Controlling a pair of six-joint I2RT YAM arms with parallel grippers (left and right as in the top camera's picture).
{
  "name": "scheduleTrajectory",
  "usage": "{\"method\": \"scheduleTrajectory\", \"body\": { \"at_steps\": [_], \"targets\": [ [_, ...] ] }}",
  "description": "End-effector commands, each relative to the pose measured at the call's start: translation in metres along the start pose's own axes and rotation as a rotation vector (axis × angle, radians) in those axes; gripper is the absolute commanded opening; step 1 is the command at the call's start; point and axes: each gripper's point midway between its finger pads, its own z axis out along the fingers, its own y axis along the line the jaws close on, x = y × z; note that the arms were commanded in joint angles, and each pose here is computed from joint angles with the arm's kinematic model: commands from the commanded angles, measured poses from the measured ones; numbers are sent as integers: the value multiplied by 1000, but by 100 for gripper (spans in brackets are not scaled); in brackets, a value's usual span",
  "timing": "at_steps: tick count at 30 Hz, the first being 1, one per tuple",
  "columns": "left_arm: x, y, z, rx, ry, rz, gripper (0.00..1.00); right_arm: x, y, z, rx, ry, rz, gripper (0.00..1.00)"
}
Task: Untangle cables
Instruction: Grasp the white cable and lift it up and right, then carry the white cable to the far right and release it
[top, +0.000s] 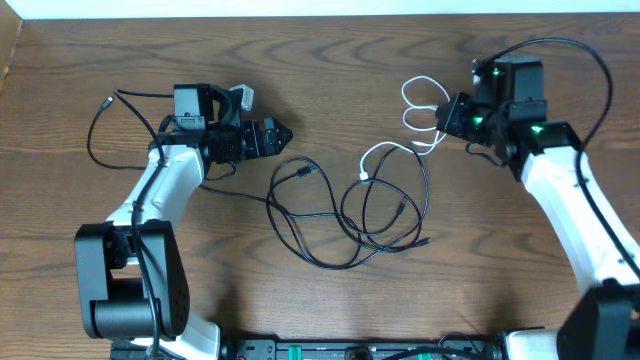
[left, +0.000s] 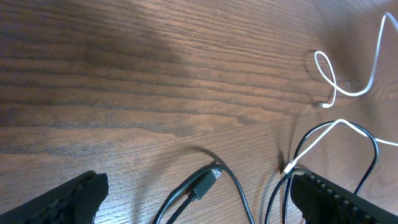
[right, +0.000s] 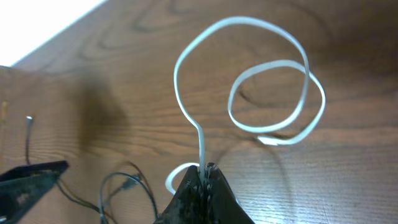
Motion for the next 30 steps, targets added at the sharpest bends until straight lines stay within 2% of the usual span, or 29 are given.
{"method": "scheduleTrajectory", "body": {
  "at_steps": [1,11,16,24,30],
  "targets": [
    [-8,0,-1,-7,-15,17,100,-18,14,-25,-24,-84,-48,1],
    [-8,0,-1,-7,-15,17,100,-48,56,-87,-141,-281,-125,1],
    [-8,0,-1,-7,-15,17,100,-50,56,-92,-136,-298,-127,1],
    [-8,0,-1,-7,-15,17,100,-69,7,-100,62,-377,-54,1],
    [-8,0,-1,-7,-14,17,100,-99,-94,-143,421,-537,100,1]
  ]
}}
